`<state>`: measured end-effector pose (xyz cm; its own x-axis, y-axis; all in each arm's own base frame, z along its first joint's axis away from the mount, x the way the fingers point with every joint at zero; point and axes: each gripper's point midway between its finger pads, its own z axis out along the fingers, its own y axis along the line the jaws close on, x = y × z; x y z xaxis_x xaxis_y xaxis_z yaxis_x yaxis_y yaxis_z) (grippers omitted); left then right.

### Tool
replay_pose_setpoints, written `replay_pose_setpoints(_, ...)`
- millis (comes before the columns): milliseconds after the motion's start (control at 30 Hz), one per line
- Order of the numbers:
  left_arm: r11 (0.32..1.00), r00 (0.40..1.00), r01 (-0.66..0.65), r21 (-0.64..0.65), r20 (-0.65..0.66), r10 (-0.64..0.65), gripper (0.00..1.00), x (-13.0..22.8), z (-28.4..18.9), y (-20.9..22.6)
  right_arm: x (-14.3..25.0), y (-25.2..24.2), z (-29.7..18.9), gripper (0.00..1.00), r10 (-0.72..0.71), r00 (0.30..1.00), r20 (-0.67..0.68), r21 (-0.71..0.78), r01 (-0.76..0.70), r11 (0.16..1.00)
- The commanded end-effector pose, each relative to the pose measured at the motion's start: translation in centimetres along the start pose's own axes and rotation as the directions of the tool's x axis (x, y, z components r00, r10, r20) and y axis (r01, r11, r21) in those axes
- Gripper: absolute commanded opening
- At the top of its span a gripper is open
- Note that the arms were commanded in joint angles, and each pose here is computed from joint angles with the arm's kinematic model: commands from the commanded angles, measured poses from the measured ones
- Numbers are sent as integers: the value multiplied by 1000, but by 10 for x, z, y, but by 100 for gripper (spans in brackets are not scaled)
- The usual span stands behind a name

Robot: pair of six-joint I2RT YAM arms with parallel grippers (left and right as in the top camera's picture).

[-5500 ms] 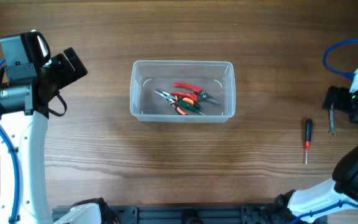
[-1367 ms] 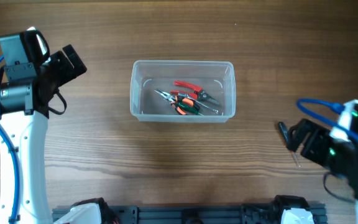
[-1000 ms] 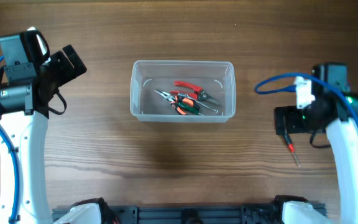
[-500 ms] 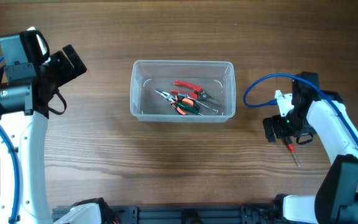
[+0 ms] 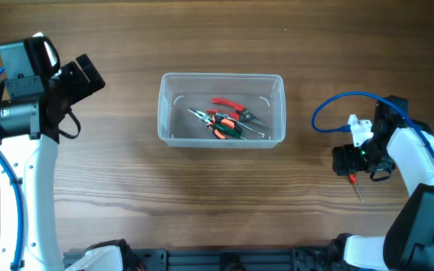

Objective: Pack container
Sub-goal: 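Grasp the red-black screwdriver by its handle with the right gripper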

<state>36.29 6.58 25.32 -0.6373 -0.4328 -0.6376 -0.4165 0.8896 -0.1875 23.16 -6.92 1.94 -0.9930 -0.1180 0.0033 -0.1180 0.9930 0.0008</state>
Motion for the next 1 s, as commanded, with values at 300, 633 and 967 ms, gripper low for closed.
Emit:
replay_pose_setpoints(300, 1000, 1000, -18, -9, 23, 18, 100, -6, -4, 3, -9, 6, 18, 94, -37, 997, 74, -24, 39, 999)
replay_pose_setpoints(633, 1000, 1000, -18, -19, 14, 19, 100, -4, -4, 5, -7, 7, 23, 89, -115, 990, 77, -18, 116, 993)
replay_pose_setpoints(967, 1000, 1000, -19, -24, -1, 19, 100, 0, -4, 6, -5, 14, 27, 68, -191, 977, 92, -42, 196, 980)
